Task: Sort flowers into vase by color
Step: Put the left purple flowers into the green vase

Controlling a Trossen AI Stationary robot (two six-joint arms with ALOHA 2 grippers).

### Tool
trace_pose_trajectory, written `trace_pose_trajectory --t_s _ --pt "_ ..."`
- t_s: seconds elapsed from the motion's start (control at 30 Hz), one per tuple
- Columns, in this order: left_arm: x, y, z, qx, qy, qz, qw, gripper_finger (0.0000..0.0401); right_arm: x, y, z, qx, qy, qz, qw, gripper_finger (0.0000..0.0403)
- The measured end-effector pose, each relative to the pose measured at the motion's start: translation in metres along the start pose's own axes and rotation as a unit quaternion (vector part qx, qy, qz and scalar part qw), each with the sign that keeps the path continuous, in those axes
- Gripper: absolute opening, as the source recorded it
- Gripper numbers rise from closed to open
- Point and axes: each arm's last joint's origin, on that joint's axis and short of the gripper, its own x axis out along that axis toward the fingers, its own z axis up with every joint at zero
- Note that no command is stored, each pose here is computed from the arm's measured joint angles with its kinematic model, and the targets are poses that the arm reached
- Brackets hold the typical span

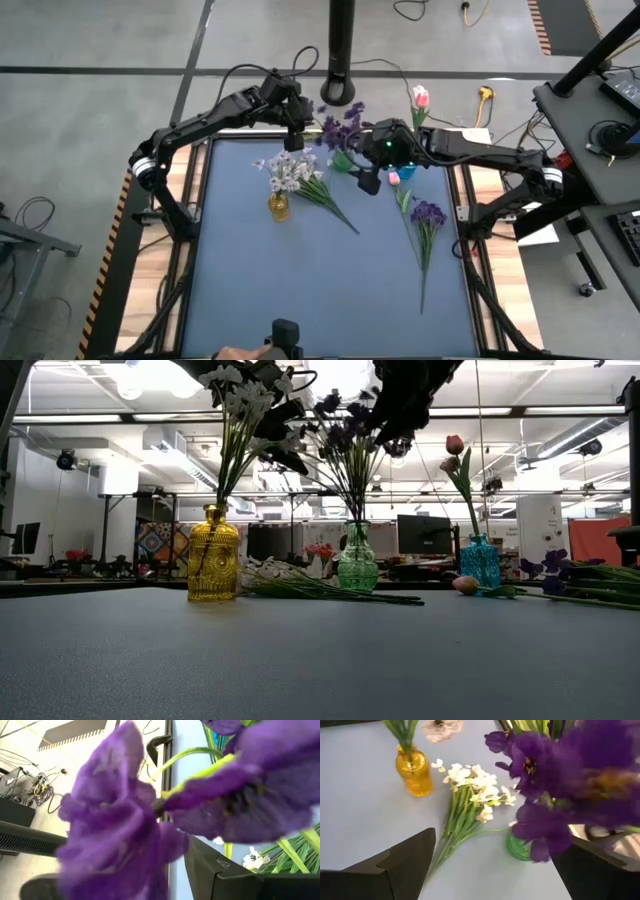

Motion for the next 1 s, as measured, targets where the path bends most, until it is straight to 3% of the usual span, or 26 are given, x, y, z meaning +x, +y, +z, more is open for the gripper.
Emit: trace_pose_trajectory --t_s 0.1,0.23,0.37,0.47,0.57,0.77,1.0 --pt "0.0000 -0.0002 -0.0002 0.000 0.001 -0.001 1.000 0.0042 -0.0021 -0.0011 0.0002 -0.037 -0.002 -0.014 0.999 0.0369" --pt "-0.0003 -0.0005 -0.0005 0.000 0.002 -0.003 1.000 0.0042 -0.0046 0.0021 0.0001 -0.154 0.002 -0.024 0.988 0.0369" --pt "-0.0005 -0.0005 -0.0005 0.004 0.003 -0.003 1.000 0.0042 -0.0046 0.0013 0.0003 -0.190 0.003 -0.031 0.981 0.0369" --pt "-0.0005 -0.0009 -0.0009 0.009 0.004 -0.005 1.000 0.0042 -0.0051 0.0020 0.0003 -0.177 -0.003 -0.009 0.984 0.0369" --pt "-0.0005 -0.0011 -0.0008 0.010 0.002 -0.008 1.000 0.0042 -0.0057 0.0015 0.0002 -0.131 -0.009 0.025 0.991 0.0370" --pt "-0.0005 -0.0011 -0.0008 0.010 0.002 -0.009 1.000 0.0042 -0.0053 -0.0038 -0.0016 -0.032 0.001 0.034 0.999 0.0370" --pt "-0.0005 -0.0012 -0.0008 0.010 0.002 -0.009 1.000 0.0042 -0.0067 -0.0011 -0.0008 -0.001 -0.008 0.134 0.991 0.0370"
